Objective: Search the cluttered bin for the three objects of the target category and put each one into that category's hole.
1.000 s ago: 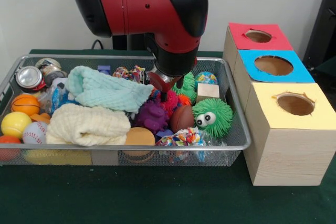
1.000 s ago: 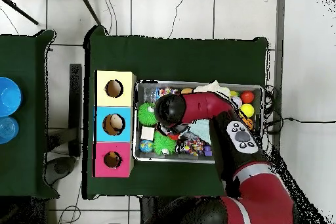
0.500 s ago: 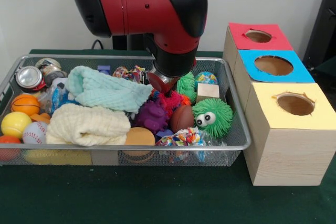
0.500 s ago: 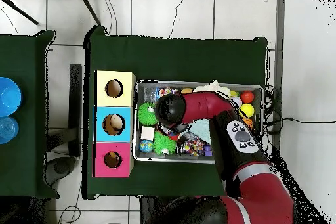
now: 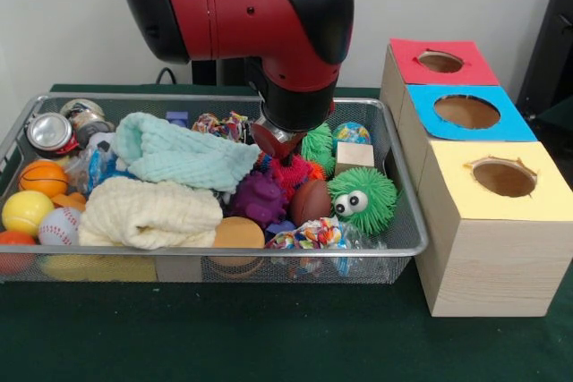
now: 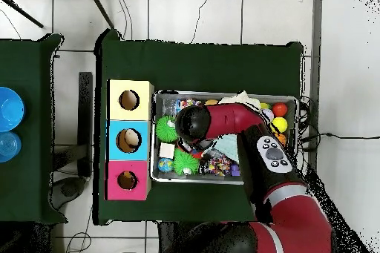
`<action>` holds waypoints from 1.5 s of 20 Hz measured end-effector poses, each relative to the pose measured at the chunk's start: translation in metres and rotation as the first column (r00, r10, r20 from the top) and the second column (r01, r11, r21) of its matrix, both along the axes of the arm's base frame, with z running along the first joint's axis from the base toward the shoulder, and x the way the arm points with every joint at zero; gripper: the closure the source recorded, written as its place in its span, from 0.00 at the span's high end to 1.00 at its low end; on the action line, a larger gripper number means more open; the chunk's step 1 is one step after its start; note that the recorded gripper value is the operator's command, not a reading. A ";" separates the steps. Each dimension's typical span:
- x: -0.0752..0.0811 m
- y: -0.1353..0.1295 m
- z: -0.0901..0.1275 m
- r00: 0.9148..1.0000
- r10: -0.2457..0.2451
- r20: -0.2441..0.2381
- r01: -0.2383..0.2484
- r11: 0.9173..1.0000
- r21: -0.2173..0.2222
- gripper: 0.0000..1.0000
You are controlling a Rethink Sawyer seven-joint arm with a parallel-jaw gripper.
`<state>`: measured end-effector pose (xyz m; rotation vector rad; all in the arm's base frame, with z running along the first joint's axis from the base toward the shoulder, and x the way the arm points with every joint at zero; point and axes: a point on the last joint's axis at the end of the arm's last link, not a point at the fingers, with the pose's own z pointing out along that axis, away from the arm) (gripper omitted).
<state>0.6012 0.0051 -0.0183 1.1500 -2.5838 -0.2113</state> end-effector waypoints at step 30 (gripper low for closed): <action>0.032 -0.110 0.076 0.997 0.073 0.019 -0.064 0.954 -0.294 0.00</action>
